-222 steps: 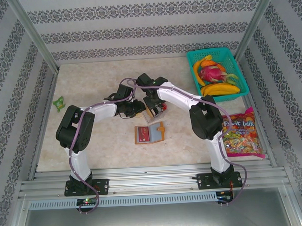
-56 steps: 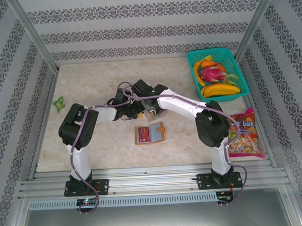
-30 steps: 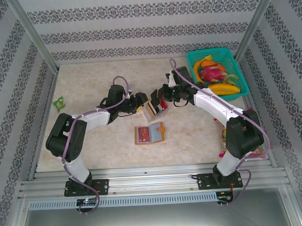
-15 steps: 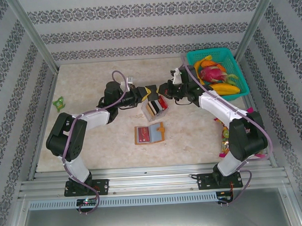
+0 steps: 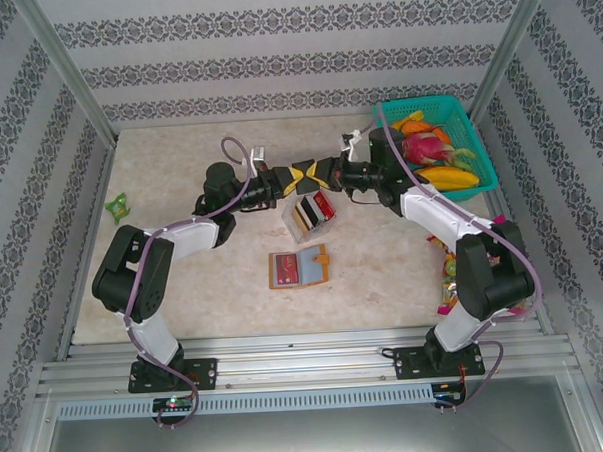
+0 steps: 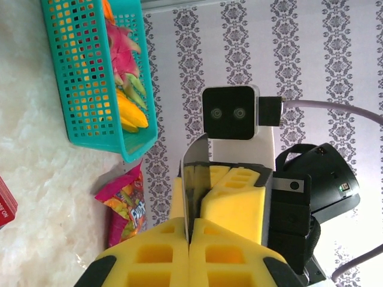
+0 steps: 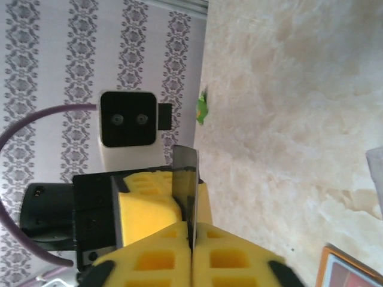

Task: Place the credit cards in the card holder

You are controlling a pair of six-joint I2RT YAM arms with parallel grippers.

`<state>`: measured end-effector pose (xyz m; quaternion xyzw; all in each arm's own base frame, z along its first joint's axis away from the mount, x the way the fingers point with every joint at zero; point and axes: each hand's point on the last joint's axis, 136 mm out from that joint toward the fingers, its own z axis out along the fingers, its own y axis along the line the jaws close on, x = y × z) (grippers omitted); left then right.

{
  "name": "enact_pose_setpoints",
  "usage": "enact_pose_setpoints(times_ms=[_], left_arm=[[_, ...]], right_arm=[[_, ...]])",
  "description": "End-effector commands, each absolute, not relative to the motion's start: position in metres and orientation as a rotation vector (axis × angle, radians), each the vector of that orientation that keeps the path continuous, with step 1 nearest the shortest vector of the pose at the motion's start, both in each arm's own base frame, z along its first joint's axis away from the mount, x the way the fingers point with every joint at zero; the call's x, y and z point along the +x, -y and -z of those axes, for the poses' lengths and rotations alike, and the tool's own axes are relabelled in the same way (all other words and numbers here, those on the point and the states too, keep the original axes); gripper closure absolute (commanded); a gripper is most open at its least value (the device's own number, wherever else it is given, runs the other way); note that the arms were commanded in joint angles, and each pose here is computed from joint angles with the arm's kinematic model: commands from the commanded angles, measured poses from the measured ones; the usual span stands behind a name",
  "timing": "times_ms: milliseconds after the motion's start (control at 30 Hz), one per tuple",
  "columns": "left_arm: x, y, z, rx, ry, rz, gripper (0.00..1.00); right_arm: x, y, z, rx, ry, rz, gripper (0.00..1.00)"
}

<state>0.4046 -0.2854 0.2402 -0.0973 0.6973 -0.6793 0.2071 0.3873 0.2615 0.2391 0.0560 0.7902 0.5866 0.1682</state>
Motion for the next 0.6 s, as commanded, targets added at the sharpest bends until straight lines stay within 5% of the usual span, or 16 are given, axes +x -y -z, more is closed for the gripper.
enact_pose_setpoints(times_ms=[0,100,267,567], left_arm=[[0.401,0.279,-0.237,-0.253,-1.953,1.864,0.75],[0.39,0.264,-0.185,-0.353,-2.172,1.655,0.48],[0.345,0.217,-0.117,-0.433,-2.5,1.181,0.44],[0.293,0.194,-0.079,-0.379,-2.704,0.902,0.41]], right_arm=[[0.387,-0.254,-0.243,0.148,-2.21,-1.676,1.0],[0.375,-0.243,-0.223,0.152,-2.304,-1.515,1.0],[0.336,-0.24,-0.166,0.082,-2.517,-1.108,1.0],[0.277,-0.269,-0.103,-0.02,-2.683,-0.783,1.0]])
